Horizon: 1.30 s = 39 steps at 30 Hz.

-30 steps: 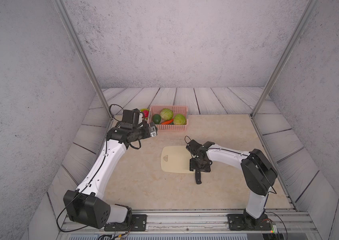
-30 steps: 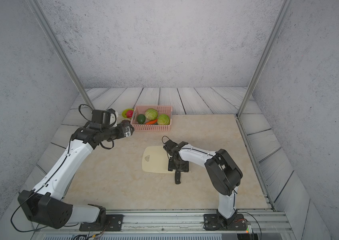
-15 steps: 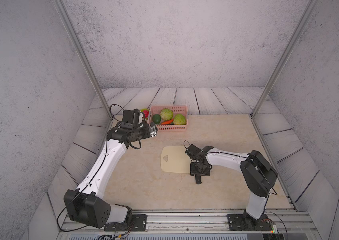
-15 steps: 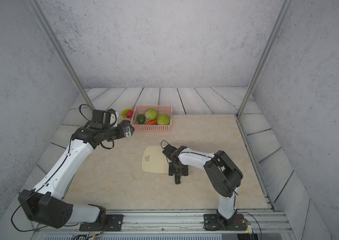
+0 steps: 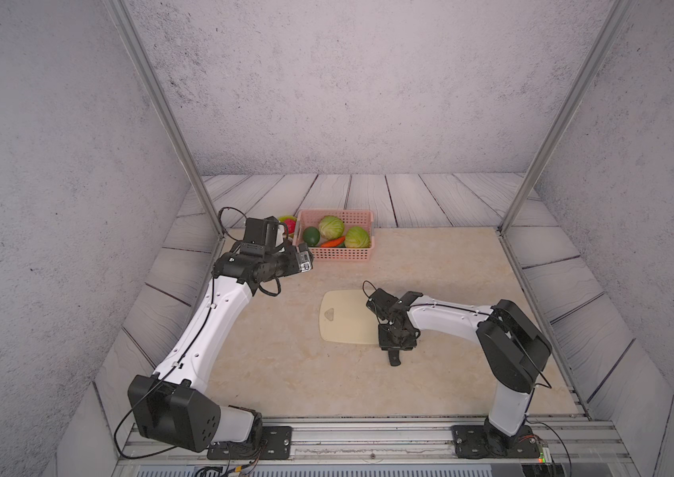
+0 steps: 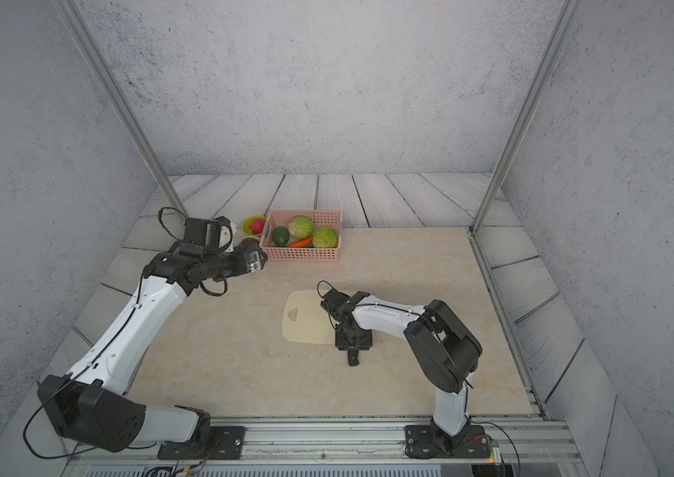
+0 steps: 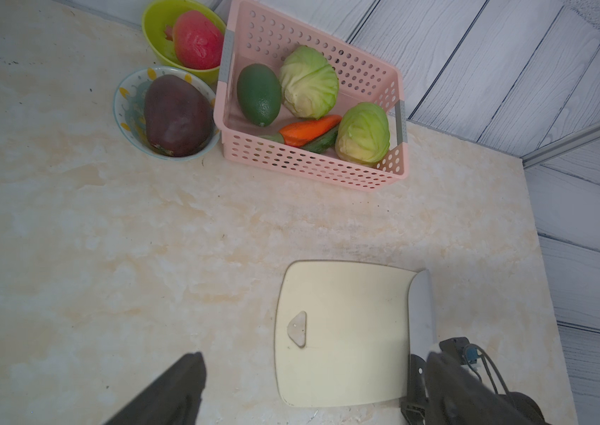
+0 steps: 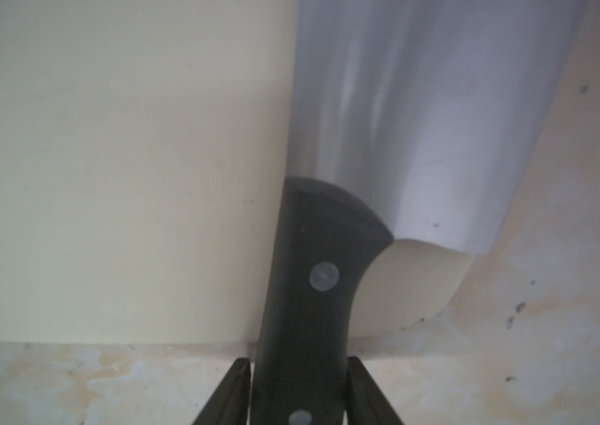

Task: Align the knife with the edge of the cutting board
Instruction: Adjust the knife at the edge of the cutting board.

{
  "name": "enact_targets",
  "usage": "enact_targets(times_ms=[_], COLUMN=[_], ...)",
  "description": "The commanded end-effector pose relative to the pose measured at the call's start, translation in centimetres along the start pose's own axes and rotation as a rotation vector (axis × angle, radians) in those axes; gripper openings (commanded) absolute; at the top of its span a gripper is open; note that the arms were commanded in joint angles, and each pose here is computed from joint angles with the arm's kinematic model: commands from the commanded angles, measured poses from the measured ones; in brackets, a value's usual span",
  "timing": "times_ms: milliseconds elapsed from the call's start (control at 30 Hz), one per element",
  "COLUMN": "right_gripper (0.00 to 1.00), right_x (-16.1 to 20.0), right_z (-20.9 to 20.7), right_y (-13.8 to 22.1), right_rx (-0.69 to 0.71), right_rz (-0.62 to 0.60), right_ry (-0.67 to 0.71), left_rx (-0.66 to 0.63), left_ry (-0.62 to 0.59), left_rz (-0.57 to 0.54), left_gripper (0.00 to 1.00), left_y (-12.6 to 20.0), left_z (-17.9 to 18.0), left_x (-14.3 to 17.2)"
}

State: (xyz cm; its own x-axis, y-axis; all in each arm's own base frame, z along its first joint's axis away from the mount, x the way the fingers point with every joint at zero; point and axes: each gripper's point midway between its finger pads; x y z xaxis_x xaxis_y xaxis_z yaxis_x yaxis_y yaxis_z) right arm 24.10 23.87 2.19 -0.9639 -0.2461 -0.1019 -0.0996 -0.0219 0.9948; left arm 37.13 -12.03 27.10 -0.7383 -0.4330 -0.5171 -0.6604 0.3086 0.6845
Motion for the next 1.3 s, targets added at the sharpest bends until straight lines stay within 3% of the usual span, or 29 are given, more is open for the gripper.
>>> enact_targets(times_ms=[0,333,1267], right_gripper=[0.41,0.34,0.29], right_x=[0.4,0.5,1.4], right_z=[-0.5,-0.8,-0.2], right_y=[0.2,0.8,0.7], right_rx=[0.037,0.059,0.069], right_rz=[-0.002,-0.010,-0.028], right_ry=[0.017,0.033,-0.007], left_rx=[-0.017,-0.026,-0.019], left_ry=[-0.003,-0.003,-0.003], left_rz=[0.004,0.005,0.010], left_gripper=[0.98,0.98,0.98], left_y=[-0.4,-0.5,-0.6], left_z=[0.6,0.8,0.7], left_x=[0.0,0.0,0.1])
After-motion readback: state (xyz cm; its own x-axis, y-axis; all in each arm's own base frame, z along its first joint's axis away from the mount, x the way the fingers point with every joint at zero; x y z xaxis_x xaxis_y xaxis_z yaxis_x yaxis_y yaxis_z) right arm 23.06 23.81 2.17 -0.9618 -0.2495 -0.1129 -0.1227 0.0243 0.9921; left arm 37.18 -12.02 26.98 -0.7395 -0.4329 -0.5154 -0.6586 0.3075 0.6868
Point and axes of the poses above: each gripper's point midway between its finger pads, its own y axis back along the fingers, its own z axis along the line the jaws close on, x = y × z, and after that the axes turned 13 degrees about y, right-handed
